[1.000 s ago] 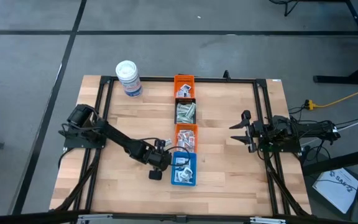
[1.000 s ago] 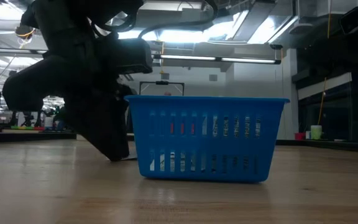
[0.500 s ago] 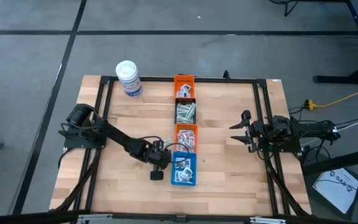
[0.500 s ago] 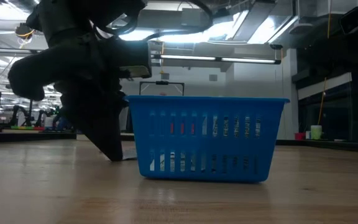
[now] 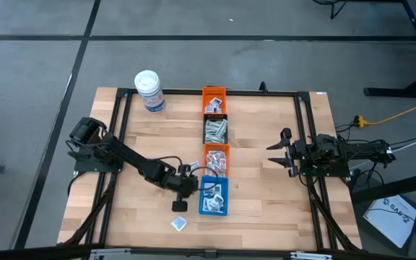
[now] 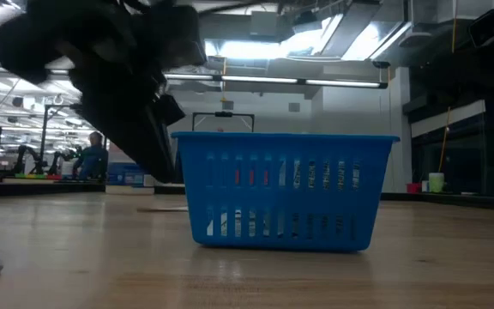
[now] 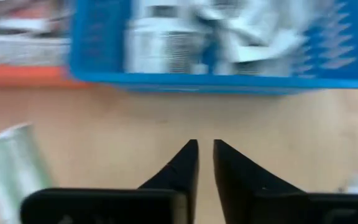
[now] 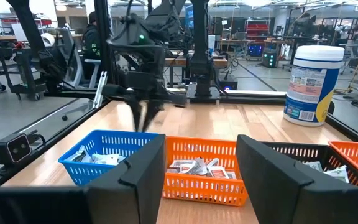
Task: Pick & Place First Aid Supplies
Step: Put the blue alcohol pad into the top orange bin
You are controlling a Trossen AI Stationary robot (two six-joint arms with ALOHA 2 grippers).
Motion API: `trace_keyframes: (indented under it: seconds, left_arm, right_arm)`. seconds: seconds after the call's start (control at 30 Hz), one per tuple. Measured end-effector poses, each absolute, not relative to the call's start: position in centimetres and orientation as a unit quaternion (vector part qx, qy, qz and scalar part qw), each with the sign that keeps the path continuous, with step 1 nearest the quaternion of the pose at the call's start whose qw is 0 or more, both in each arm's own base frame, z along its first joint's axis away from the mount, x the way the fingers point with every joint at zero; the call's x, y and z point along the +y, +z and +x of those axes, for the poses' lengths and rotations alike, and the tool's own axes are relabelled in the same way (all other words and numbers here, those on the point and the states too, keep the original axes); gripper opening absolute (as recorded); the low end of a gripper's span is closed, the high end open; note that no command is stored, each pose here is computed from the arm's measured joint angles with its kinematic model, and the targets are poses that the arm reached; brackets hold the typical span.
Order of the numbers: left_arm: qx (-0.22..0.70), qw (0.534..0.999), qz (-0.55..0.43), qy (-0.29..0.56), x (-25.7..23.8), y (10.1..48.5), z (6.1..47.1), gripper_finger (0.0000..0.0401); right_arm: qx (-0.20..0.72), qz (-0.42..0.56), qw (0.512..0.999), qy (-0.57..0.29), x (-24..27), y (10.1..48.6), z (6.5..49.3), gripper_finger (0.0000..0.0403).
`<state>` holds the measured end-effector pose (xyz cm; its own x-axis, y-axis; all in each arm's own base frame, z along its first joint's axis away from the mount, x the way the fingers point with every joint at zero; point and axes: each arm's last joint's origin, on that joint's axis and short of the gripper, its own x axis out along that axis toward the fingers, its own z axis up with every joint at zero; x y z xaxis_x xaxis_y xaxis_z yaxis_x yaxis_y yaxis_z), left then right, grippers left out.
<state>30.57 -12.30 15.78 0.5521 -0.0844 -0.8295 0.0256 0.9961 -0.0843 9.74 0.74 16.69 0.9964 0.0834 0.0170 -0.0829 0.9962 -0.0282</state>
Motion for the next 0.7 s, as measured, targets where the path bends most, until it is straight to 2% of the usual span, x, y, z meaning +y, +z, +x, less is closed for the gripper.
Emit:
trace_keyframes:
  seconds: [0.17,0.4,0.53,0.7]
  left_arm:
    - [0.467,0.877,-0.010,-0.114,-15.2,16.3,29.3,0.0098]
    - [0.430,0.891,0.075,-0.123,-17.3,17.6,27.7,0.0180]
    - [0.459,0.868,0.068,-0.175,-17.9,17.0,27.3,0.0204]
    - [0.482,0.852,0.072,-0.191,-18.4,16.0,27.0,0.0209]
  right_arm:
    - [-0.009,-0.014,0.999,0.042,0.7,16.7,9.7,0.0195]
    - [-0.009,-0.014,0.999,0.042,0.7,16.7,9.7,0.0195]
    - [-0.009,-0.014,0.999,0.042,0.7,16.7,9.7,0.0195]
    - [-0.009,-0.014,0.999,0.042,0.7,16.7,9.7,0.0195]
